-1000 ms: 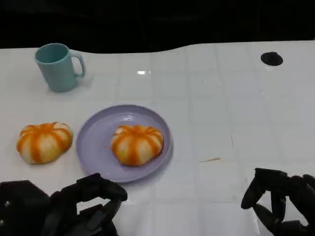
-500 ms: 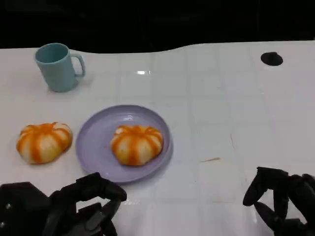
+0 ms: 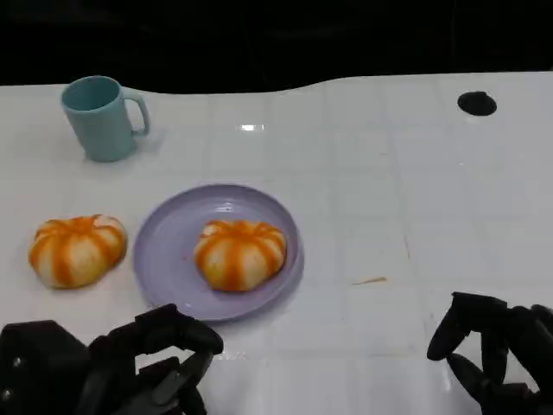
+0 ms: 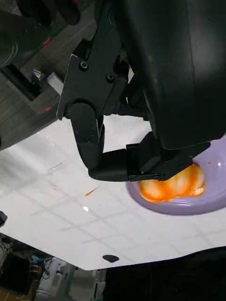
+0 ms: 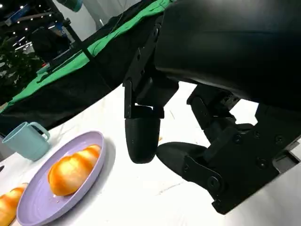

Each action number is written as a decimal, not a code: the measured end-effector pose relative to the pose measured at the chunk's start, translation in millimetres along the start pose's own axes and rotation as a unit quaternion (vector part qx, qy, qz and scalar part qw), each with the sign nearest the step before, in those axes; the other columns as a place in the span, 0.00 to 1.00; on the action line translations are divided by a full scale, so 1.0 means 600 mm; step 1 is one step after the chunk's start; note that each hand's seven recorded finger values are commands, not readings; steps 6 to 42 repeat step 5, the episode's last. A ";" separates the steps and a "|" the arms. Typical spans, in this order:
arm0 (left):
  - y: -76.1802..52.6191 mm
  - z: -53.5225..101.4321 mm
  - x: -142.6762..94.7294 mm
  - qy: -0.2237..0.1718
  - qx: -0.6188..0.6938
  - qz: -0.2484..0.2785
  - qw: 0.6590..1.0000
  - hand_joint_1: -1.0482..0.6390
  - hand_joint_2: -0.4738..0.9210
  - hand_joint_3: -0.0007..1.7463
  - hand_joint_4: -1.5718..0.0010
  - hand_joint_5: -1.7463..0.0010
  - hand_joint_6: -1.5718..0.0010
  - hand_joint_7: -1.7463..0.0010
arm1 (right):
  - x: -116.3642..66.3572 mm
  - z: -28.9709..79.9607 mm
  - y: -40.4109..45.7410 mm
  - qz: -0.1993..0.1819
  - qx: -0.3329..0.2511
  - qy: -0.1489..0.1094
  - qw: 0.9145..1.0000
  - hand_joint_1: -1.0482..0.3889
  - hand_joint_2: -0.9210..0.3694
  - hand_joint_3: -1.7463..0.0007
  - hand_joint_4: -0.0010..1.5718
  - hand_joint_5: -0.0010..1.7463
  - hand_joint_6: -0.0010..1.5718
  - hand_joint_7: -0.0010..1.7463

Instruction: Grasp the bread from the table and place it into the plate.

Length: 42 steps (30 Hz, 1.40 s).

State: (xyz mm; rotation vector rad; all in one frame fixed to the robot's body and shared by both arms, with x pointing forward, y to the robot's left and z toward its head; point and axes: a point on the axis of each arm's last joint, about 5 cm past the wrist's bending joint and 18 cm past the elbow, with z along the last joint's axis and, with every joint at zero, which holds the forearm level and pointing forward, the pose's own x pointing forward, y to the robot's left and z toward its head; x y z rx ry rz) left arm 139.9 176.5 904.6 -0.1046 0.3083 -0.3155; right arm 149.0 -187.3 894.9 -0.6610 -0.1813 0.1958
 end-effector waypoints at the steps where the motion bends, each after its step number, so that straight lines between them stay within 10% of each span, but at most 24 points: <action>1: 0.000 0.000 0.000 0.000 0.001 0.000 1.000 0.42 1.00 0.29 0.59 0.00 0.61 0.25 | 0.000 0.000 0.000 0.000 0.000 0.000 1.000 0.63 0.37 0.37 0.62 1.00 0.53 0.80; 42: -0.001 0.001 0.001 -0.001 0.001 -0.001 1.000 0.42 1.00 0.29 0.59 0.00 0.61 0.25 | 0.000 0.000 0.000 0.000 0.000 0.000 1.000 0.64 0.37 0.36 0.62 1.00 0.53 0.80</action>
